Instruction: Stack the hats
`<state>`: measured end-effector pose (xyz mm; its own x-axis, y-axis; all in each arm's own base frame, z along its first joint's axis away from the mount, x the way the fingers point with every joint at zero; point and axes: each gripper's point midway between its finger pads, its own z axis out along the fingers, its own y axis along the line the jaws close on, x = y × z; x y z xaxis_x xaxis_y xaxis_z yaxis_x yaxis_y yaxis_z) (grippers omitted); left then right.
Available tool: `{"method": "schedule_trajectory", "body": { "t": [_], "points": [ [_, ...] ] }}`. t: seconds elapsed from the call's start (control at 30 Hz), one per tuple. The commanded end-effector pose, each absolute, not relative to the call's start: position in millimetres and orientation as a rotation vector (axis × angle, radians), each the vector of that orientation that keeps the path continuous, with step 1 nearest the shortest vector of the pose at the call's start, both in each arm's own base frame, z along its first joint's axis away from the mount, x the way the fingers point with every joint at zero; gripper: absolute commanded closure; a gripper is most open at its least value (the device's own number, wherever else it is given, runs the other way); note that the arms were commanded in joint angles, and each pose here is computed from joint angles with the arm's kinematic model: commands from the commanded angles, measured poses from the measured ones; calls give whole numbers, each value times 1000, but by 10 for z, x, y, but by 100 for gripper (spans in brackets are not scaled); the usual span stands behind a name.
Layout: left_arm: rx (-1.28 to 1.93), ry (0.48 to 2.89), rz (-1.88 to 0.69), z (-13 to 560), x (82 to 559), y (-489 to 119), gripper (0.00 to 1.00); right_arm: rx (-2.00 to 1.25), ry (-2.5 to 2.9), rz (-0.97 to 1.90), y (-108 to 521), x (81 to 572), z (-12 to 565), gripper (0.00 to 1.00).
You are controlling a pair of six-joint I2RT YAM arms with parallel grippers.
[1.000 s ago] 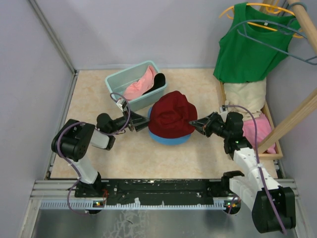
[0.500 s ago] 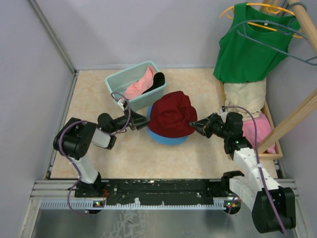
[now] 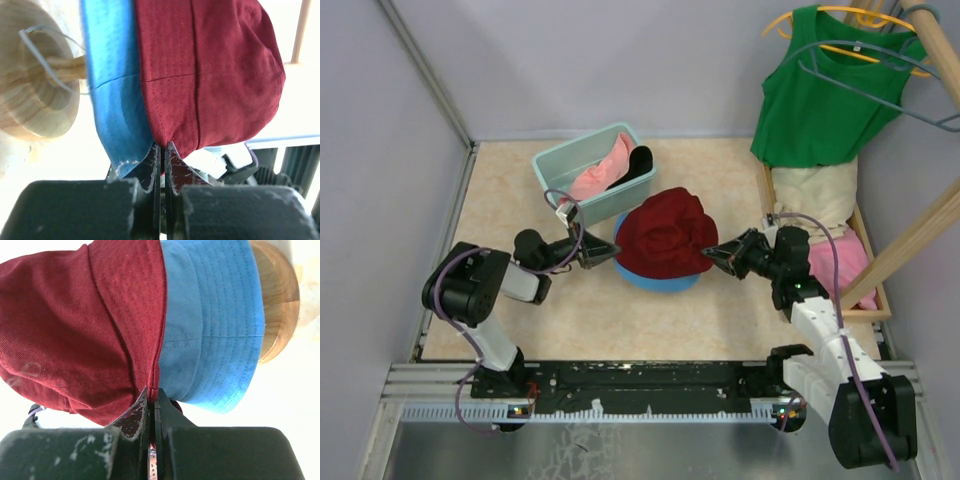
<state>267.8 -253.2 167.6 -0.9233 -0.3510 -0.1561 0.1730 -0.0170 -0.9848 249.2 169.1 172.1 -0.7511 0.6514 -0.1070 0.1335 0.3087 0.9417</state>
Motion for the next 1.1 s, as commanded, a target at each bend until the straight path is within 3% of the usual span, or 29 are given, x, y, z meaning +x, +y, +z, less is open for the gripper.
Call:
{"method": "schedule_trajectory", "body": {
  "t": [0.0,0.37,0.57,0.7,0.87,1.07],
  "points": [
    [-241,1998,-1969,1499,2585,-2380,100,639,2146,1408,1682,2505,1644,100],
    [-211,2071,-1898,1341,2625,-2327,100,539,2286,1306,1819,2513,1251,100],
    [-189,2069,-1906,1400,2677,-2336,100,451,2274,1129,1592,2580,1466,70],
    [-193,2078,-1896,1422,2717,-2304,100,407,2278,1001,1356,2636,1564,58],
    [-188,2117,-1875,1398,2775,-2266,100,378,2187,997,1184,2841,1779,55],
    [-200,2164,-1882,1386,2834,-2240,100,206,1999,1296,1388,3053,2023,56]
  ]
}}
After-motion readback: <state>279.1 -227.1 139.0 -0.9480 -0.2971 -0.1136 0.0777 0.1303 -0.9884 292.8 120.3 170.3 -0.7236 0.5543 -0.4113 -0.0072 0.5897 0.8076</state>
